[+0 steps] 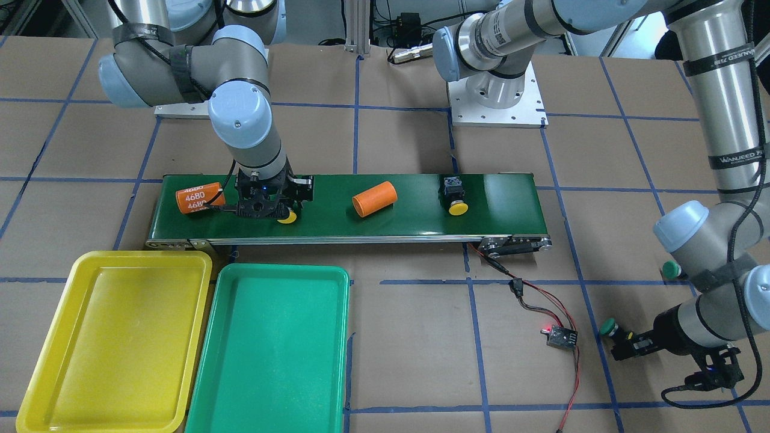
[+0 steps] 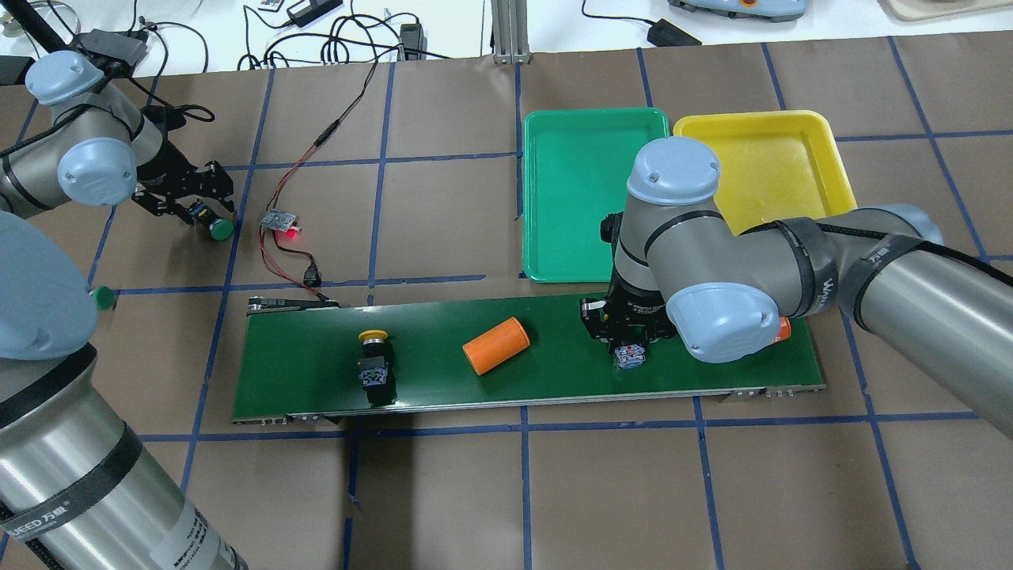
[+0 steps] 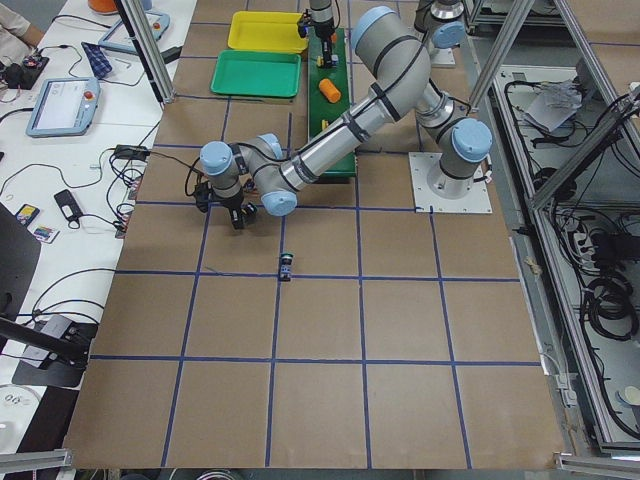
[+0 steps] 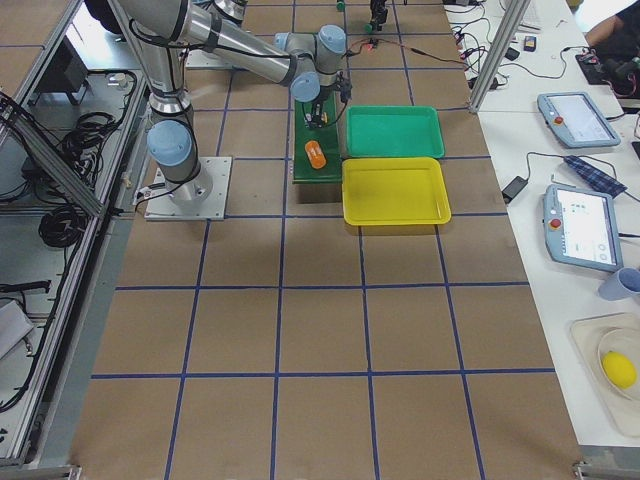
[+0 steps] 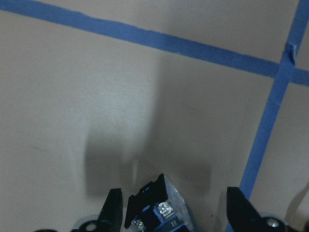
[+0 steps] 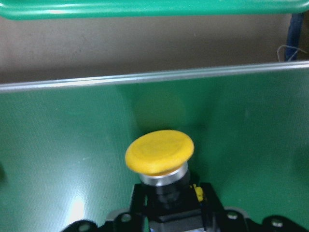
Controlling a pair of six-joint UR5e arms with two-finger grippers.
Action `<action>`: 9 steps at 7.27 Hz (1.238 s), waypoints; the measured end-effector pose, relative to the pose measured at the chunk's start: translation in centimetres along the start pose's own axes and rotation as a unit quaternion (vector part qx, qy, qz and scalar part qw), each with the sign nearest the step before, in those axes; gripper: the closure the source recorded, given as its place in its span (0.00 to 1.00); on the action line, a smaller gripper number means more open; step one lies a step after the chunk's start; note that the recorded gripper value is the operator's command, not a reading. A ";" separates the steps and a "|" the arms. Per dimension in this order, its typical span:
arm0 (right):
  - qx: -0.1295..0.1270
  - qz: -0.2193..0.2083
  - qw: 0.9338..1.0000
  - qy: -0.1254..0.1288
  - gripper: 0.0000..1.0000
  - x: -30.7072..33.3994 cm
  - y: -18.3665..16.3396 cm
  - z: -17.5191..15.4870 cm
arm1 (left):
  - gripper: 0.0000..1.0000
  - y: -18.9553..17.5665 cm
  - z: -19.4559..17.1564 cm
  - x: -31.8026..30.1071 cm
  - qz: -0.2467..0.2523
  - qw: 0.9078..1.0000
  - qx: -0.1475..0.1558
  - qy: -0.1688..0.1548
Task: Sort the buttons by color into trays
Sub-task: 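Carry yellow button over yellow tray while left gripper sets button on belt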
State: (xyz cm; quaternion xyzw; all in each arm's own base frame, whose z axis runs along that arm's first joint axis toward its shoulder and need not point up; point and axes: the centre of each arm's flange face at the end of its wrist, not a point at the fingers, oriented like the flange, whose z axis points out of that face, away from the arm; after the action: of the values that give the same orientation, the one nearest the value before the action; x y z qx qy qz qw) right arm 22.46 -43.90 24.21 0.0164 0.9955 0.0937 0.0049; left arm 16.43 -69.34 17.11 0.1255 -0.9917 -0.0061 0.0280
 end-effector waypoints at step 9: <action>0.140 0.030 0.990 0.006 1.00 10.6 -6.5 -11.6 | 1.00 17.6 -9.0 11.2 0.080 0.993 -0.080 -0.018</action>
State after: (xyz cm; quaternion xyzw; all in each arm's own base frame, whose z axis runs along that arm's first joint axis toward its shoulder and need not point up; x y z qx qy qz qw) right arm 11.49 -52.09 34.37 0.0464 0.9978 -0.0461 -0.0061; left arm 1.75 -55.14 26.98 0.0426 -0.9953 -0.0849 0.0202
